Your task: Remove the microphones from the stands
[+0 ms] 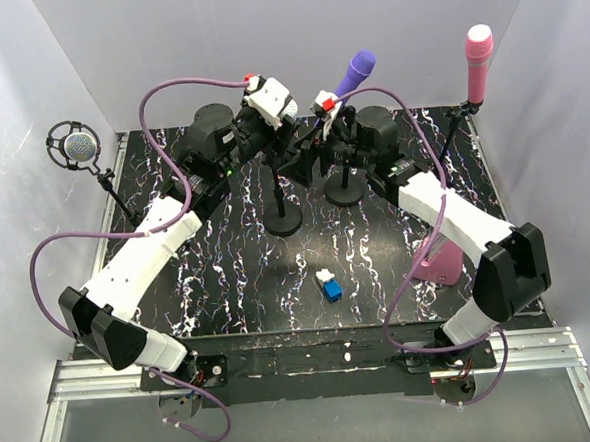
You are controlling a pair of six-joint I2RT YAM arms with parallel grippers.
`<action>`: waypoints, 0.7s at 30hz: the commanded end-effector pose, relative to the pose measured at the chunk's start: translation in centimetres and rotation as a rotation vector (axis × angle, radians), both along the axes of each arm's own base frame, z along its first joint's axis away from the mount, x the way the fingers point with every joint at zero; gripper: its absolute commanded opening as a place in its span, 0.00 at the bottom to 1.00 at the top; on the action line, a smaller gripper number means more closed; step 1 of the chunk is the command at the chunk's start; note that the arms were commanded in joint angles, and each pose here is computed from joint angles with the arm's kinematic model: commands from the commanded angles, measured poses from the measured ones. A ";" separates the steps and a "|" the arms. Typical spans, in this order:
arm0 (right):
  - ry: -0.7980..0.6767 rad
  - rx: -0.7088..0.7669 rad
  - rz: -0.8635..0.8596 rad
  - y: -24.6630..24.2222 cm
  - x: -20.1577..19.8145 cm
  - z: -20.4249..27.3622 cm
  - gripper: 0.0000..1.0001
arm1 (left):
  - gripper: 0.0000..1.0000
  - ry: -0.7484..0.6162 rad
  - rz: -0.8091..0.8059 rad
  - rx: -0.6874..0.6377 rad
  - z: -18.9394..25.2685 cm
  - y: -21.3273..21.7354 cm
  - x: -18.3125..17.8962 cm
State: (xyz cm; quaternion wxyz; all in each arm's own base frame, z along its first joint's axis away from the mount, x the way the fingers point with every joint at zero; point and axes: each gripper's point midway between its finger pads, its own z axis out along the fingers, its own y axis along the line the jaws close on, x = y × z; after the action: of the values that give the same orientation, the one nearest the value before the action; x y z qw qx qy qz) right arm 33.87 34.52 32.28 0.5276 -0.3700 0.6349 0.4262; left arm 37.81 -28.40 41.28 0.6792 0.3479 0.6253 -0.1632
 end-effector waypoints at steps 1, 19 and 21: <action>-0.068 0.058 0.022 1.2 0.8 2.2 0.96 | 0.00 0.087 0.006 -0.048 0.2 0.3 -1.0; -0.113 0.081 0.055 2.9 1.5 1.8 0.90 | 0.00 0.110 0.032 -0.043 -0.2 0.9 -0.4; -0.123 0.071 0.031 3.0 1.9 1.4 0.88 | 0.00 0.113 0.032 -0.046 -0.2 0.8 -0.3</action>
State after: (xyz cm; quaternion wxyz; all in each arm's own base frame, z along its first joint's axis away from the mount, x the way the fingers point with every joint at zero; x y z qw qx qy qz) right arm 35.30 36.75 31.22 0.5366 -0.3788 0.6124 0.4400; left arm 38.05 -27.62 41.39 0.6733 0.3371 0.6385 -0.1590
